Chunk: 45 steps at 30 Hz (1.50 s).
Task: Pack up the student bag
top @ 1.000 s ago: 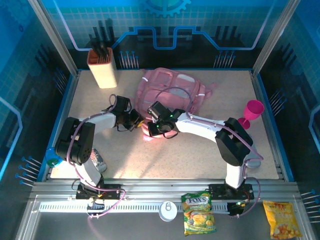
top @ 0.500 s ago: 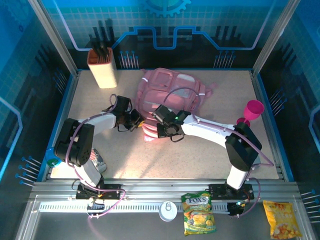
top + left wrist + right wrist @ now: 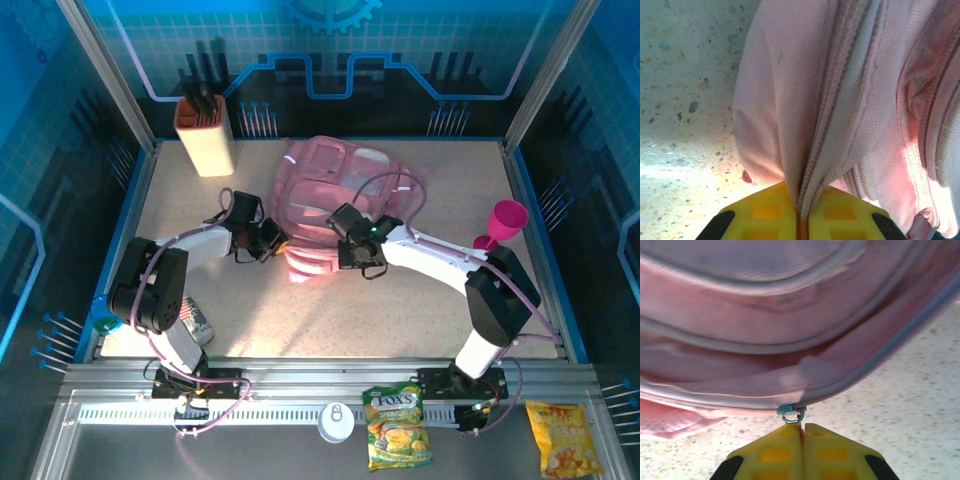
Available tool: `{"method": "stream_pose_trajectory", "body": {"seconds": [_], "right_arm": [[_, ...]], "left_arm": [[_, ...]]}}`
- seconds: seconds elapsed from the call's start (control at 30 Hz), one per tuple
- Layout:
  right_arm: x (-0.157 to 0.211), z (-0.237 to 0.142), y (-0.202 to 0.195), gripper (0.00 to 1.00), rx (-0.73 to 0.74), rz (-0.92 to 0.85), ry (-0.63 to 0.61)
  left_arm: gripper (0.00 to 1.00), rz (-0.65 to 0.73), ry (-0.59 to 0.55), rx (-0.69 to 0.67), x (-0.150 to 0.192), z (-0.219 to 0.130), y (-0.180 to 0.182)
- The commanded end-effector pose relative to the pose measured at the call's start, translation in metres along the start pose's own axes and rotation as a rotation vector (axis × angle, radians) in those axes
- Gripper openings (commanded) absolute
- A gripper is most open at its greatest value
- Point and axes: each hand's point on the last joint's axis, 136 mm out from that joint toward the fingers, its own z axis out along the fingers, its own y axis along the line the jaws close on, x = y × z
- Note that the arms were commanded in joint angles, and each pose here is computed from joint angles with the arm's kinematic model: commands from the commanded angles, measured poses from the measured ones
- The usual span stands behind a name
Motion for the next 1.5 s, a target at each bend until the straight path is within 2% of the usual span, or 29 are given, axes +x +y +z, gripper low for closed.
{"method": "stream_pose_trajectory", "body": {"seconds": [0.0,0.33,0.57,0.7,0.93,1.27,1.4,1.47], "right_arm": [[0.004,-0.008,-0.04,0.0,0.108,-0.013,0.019],[-0.016,0.002,-0.059,0.0,0.133,-0.072,0.017],[-0.032,0.011,-0.059,0.02,0.022,-0.227,0.024],[-0.037,0.022,-0.067,0.03,-0.003,-0.24,0.054],[-0.059,0.04,-0.097,0.07,0.045,-0.203,0.063],[-0.117,0.055,-0.139,0.14,0.101,-0.051,-0.022],[-0.127,0.051,-0.14,0.16,0.08,-0.003,-0.046],[-0.127,0.043,-0.131,0.21,0.032,0.007,-0.053]], "left_arm": [[0.0,0.05,-0.063,0.053,-0.018,-0.016,-0.02],[0.0,0.067,-0.071,0.046,-0.021,-0.02,-0.021],[0.0,0.067,-0.069,0.038,-0.022,-0.024,-0.016],[0.0,0.071,-0.062,0.039,-0.022,-0.027,-0.014],[0.0,0.097,-0.028,0.035,-0.018,-0.032,-0.008],[0.0,0.149,0.023,0.035,-0.006,-0.04,-0.003],[0.0,0.166,0.047,0.04,0.002,-0.041,-0.001],[0.0,0.172,0.056,0.04,0.006,-0.042,0.001]]}}
